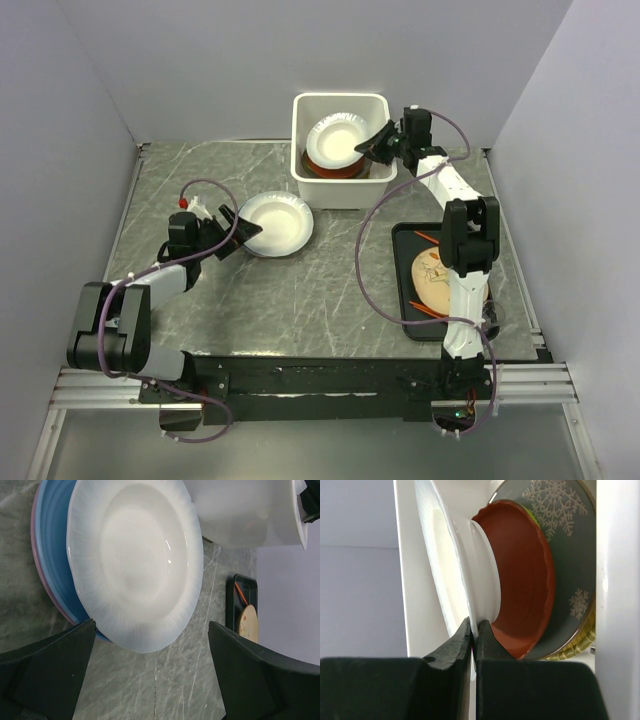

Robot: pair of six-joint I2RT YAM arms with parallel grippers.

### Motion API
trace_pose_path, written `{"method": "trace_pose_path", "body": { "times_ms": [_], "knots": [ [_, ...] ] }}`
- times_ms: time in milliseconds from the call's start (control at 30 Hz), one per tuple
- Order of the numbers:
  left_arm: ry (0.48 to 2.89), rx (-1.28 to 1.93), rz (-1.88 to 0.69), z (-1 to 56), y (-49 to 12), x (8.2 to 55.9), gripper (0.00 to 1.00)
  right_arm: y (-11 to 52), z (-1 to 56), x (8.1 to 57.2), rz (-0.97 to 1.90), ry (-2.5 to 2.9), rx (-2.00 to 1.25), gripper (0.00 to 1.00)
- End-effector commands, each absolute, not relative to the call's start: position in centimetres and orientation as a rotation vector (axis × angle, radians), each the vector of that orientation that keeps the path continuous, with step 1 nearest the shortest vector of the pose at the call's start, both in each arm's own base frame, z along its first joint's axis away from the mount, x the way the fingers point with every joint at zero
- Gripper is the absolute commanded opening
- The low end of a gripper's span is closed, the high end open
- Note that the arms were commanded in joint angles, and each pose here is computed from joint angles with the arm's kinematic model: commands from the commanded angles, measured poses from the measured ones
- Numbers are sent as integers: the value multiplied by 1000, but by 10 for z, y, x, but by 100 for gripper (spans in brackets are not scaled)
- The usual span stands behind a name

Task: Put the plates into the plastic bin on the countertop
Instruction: Place the plate in the plastic bin.

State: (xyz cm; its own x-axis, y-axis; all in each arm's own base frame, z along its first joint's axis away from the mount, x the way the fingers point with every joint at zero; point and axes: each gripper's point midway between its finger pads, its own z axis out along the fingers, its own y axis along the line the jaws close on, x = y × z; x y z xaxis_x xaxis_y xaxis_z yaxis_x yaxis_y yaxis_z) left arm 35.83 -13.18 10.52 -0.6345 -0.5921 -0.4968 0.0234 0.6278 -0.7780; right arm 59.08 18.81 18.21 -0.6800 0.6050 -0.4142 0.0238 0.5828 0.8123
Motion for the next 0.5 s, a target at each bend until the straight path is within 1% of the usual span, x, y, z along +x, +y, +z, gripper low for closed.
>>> {"method": "trace_pose_path", "body": {
  "times_ms": [0,267,400,467],
  "knots": [
    [2038,-396,-1052,111,-140,359,99,192,234,598,1107,1977,388,0],
    [2035,-389,-1047,114,-140,359,99,194,214,593,1115,2033,404,0],
    [2037,-385,-1039,116,-139,358,99,191,204,590,1096,2058,427,5],
    [2039,-383,-1037,117,-139,358,99,192,202,589,1092,2089,419,22]
  ]
}}
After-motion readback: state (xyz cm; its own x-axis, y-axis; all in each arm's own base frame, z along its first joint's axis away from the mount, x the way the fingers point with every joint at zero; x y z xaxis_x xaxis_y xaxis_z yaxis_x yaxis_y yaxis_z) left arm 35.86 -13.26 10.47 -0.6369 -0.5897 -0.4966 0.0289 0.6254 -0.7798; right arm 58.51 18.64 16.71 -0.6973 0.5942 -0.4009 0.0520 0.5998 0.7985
